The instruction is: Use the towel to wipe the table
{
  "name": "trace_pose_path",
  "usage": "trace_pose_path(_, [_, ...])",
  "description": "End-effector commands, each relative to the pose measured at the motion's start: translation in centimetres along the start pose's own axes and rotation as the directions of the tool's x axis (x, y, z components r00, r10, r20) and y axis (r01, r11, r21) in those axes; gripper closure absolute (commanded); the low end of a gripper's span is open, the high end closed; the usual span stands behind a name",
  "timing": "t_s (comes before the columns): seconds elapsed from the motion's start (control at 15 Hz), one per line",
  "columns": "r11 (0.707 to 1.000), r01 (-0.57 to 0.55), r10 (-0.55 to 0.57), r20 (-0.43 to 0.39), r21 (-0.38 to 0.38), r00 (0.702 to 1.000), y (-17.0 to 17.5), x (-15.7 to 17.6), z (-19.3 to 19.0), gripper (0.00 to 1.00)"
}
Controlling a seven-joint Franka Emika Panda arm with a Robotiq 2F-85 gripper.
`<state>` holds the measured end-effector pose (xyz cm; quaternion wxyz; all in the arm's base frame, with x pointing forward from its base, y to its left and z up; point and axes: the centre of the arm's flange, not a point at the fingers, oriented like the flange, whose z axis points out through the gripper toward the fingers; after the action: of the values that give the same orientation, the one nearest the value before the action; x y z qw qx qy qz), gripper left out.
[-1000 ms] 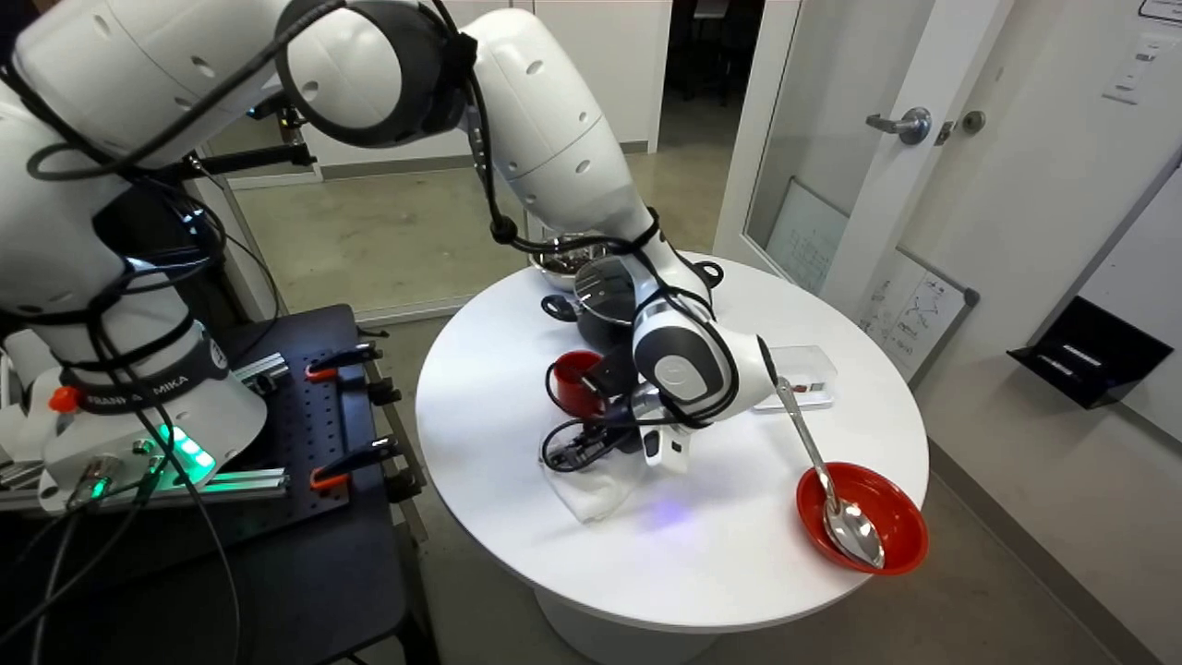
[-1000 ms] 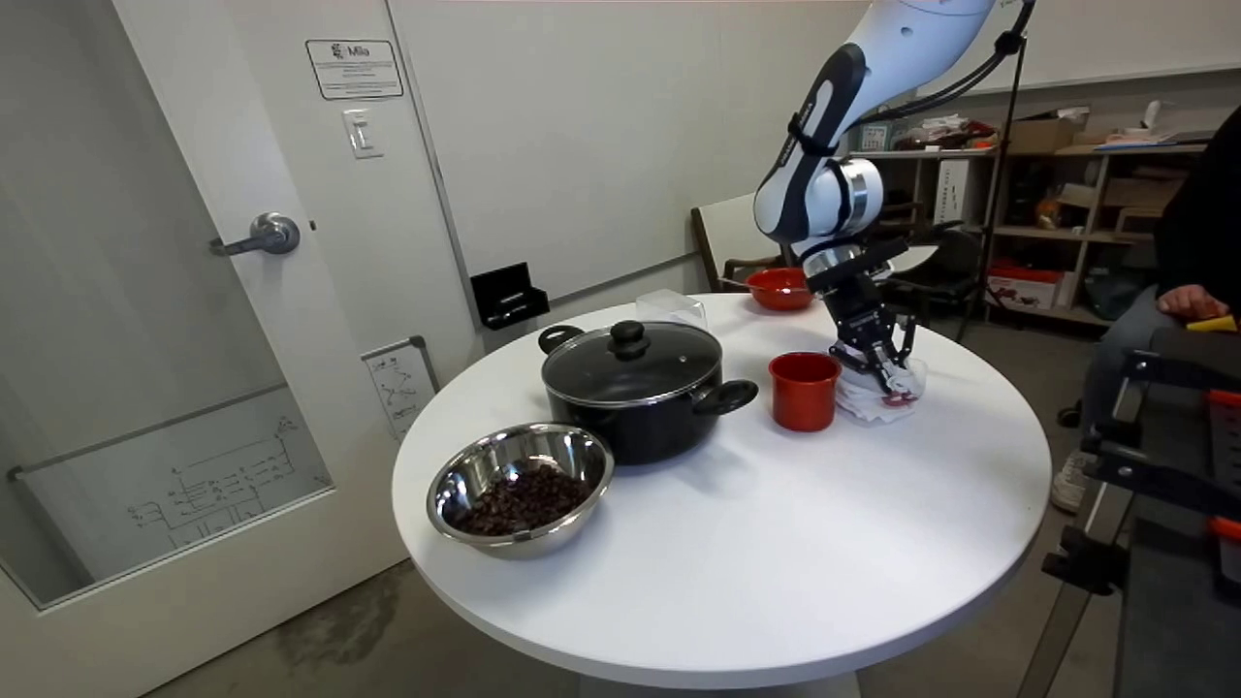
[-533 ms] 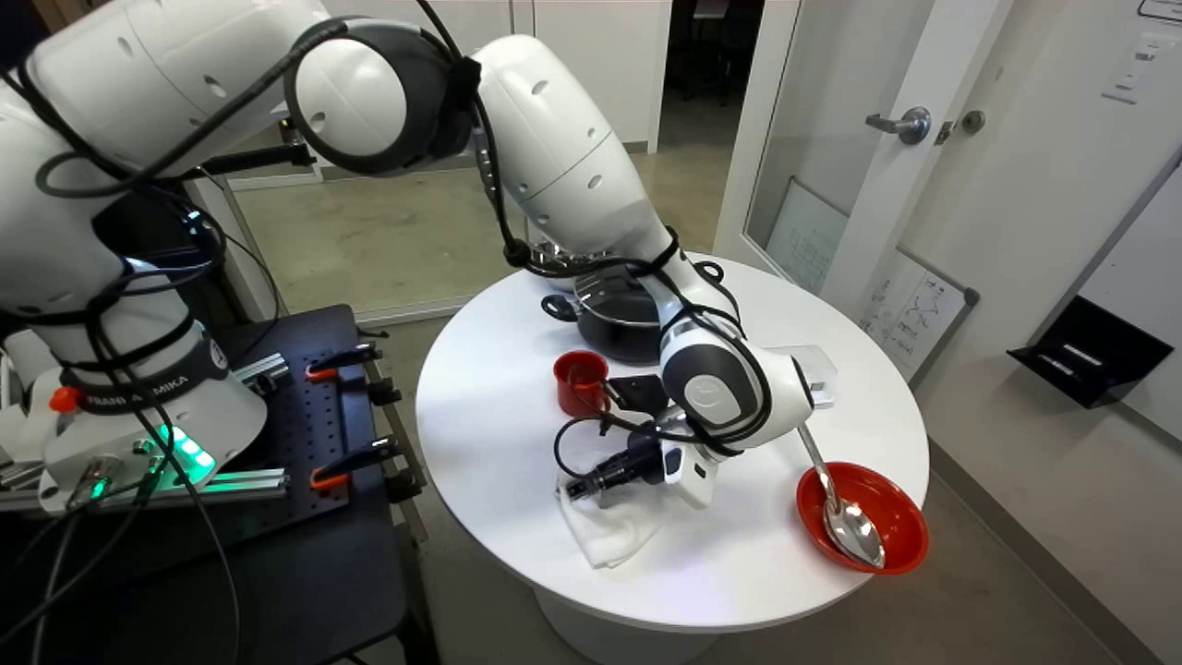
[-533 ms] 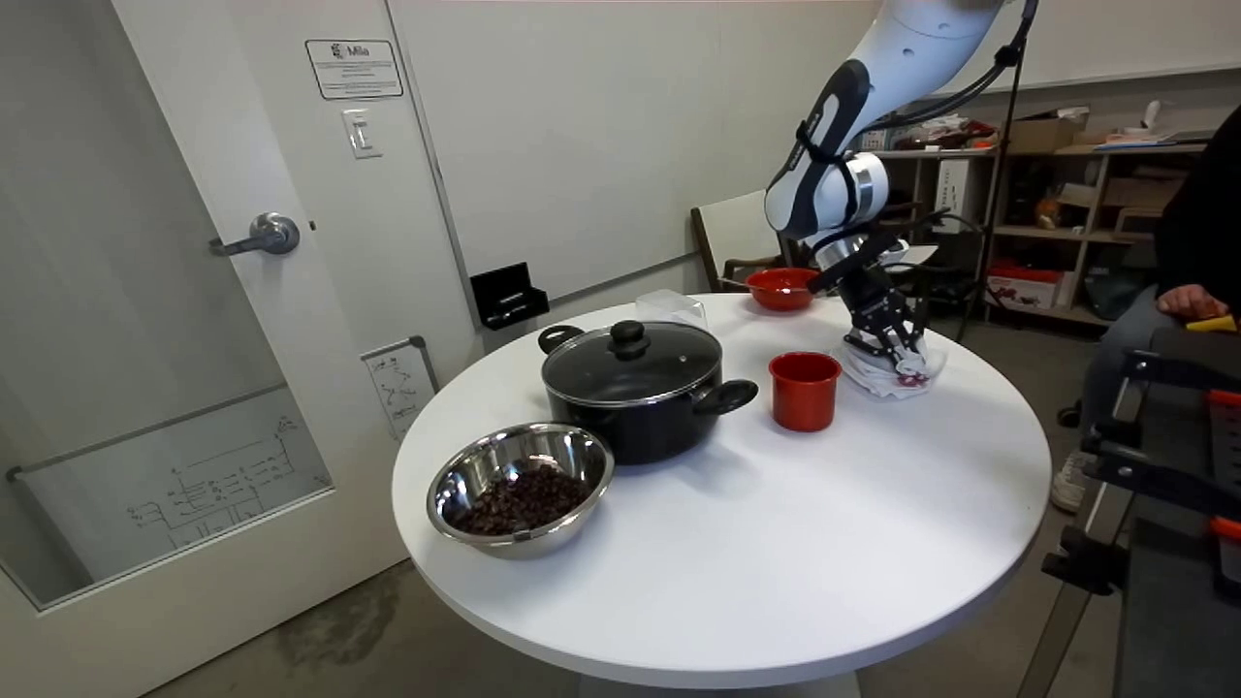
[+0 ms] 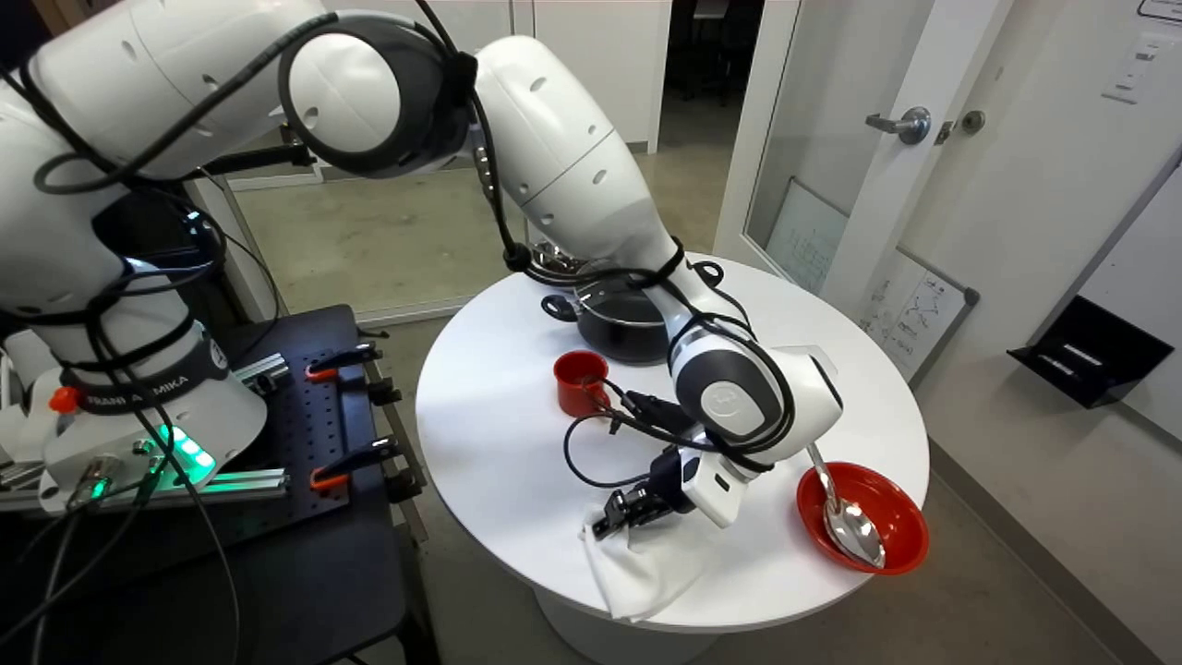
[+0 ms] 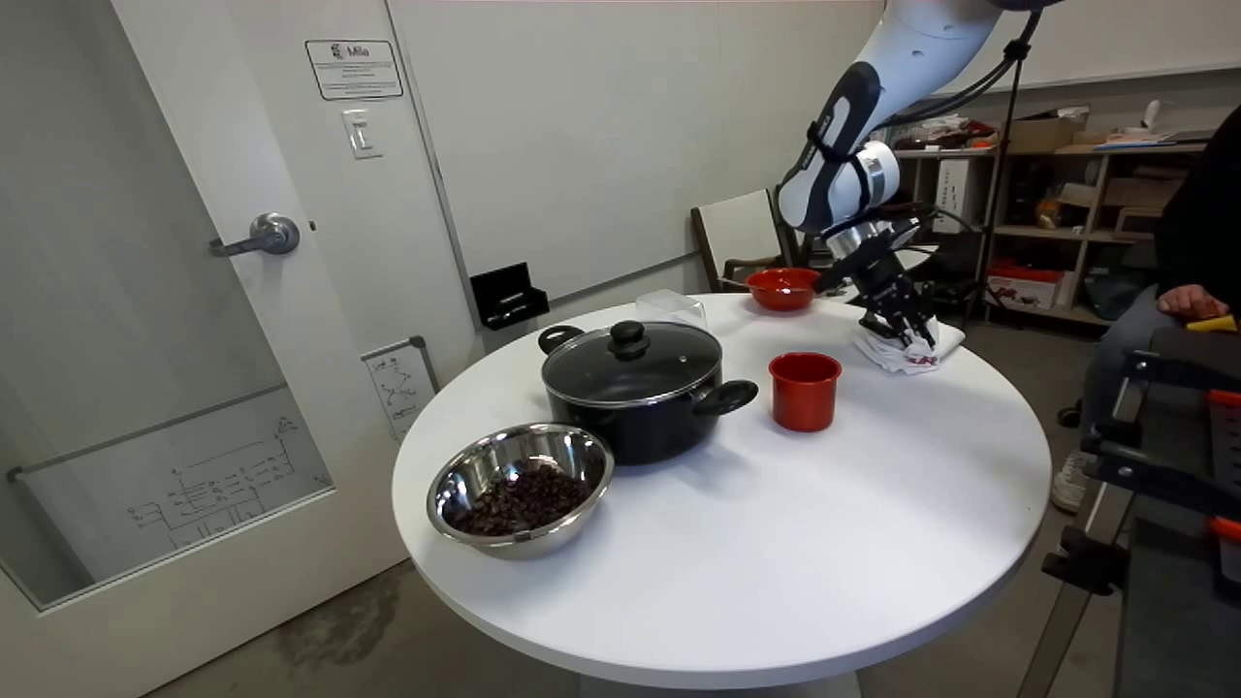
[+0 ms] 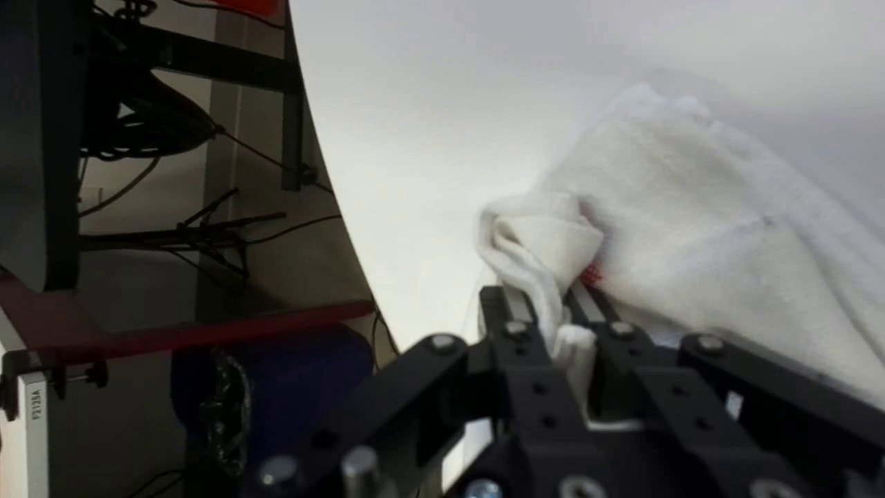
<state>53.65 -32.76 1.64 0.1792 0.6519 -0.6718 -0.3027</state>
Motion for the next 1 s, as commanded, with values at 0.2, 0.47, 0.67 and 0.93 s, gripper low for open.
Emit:
trace_pose_path(0.2, [0.963, -0.268, 0.27, -0.153, 0.031, 0.951, -1.9, 2.2, 1.2, 0.96])
trace_pose_path(0.47, [0.938, -0.314, 0.336, -0.167, 0.145, 0.927, -1.3, 0.7, 0.4, 0.96])
trace_pose_path(0.67, [0.955, -0.197, 0.229, -0.132, 0.222, 0.964, -1.1, -1.1, -1.1, 0.96])
trace_pose_path(0.93, [0.948, -0.054, 0.106, -0.152, 0.313, 0.983, -2.6, -4.3, -3.2, 0.96])
